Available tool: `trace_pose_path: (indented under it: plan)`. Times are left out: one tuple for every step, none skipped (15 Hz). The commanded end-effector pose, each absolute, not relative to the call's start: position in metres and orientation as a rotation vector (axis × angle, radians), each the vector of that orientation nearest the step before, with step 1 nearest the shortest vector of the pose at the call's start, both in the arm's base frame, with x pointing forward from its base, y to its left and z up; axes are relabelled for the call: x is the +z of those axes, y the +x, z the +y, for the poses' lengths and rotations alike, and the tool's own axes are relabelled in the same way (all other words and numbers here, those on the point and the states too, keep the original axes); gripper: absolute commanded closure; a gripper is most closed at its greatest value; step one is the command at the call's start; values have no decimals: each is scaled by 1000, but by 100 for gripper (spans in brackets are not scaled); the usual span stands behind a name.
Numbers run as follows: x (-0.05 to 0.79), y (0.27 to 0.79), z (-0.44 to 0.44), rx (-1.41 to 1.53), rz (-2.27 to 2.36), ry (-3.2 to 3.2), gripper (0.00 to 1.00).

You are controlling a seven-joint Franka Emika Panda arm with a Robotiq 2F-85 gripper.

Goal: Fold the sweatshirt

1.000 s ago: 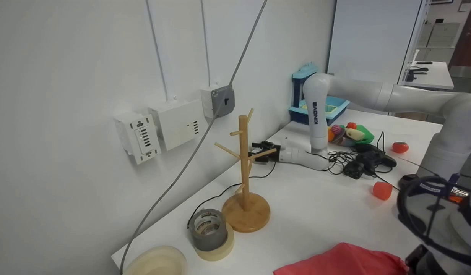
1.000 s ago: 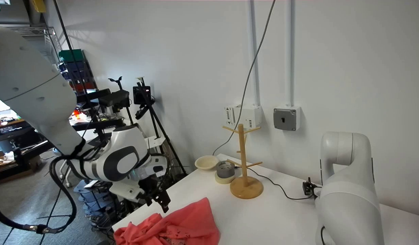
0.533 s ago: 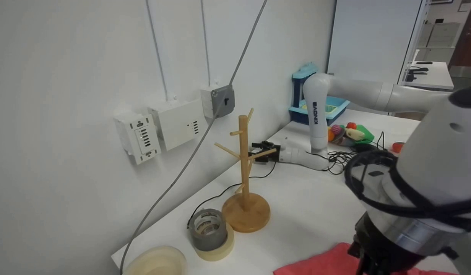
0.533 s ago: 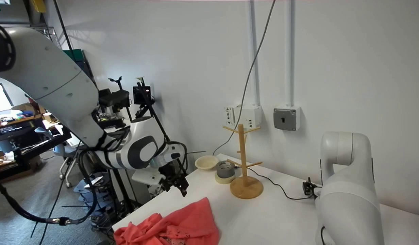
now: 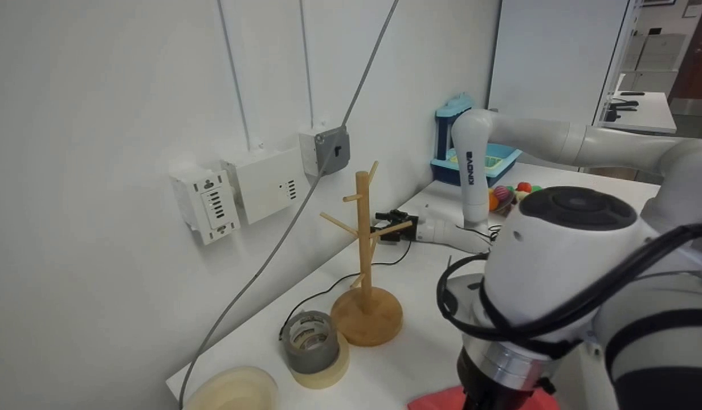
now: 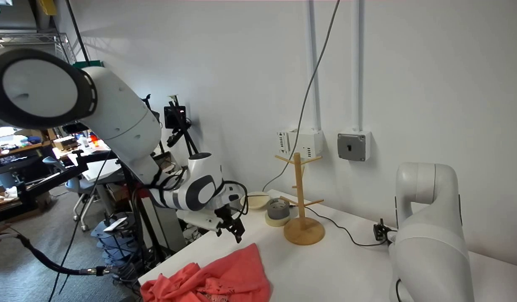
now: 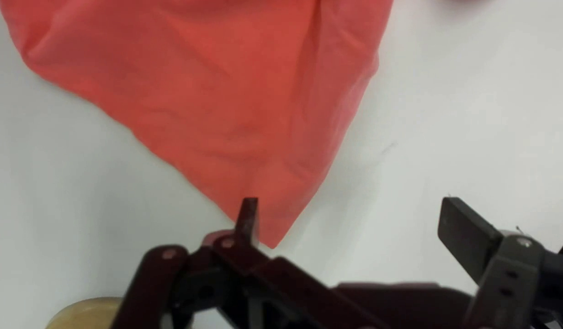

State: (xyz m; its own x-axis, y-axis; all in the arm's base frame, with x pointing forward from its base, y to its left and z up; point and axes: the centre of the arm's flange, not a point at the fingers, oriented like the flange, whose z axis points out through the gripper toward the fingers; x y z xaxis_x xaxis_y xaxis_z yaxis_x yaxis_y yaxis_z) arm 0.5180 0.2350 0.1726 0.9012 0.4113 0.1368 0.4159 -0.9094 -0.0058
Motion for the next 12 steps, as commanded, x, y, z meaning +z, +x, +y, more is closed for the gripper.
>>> trace_pose_path:
  plan:
    - [155,554,251,-135,-666,-3031,4]
    - [152,558,253,-124,-663,-3034,4]
    - [149,561,253,-113,-659,-3038,7]
    - [146,564,253,-103,-655,-3042,5]
    - [143,566,252,-97,-651,-3044,6]
    - [139,568,251,-96,-653,-3047,5]
    - [134,569,250,-91,-652,-3048,6]
    - [129,570,248,-87,-651,-3041,4]
    - [124,569,247,-79,-646,-3041,3]
    - [119,569,247,-69,-641,-3039,4]
    - [114,568,246,-59,-638,-3037,5]
    - [111,568,246,-52,-634,-3037,9]
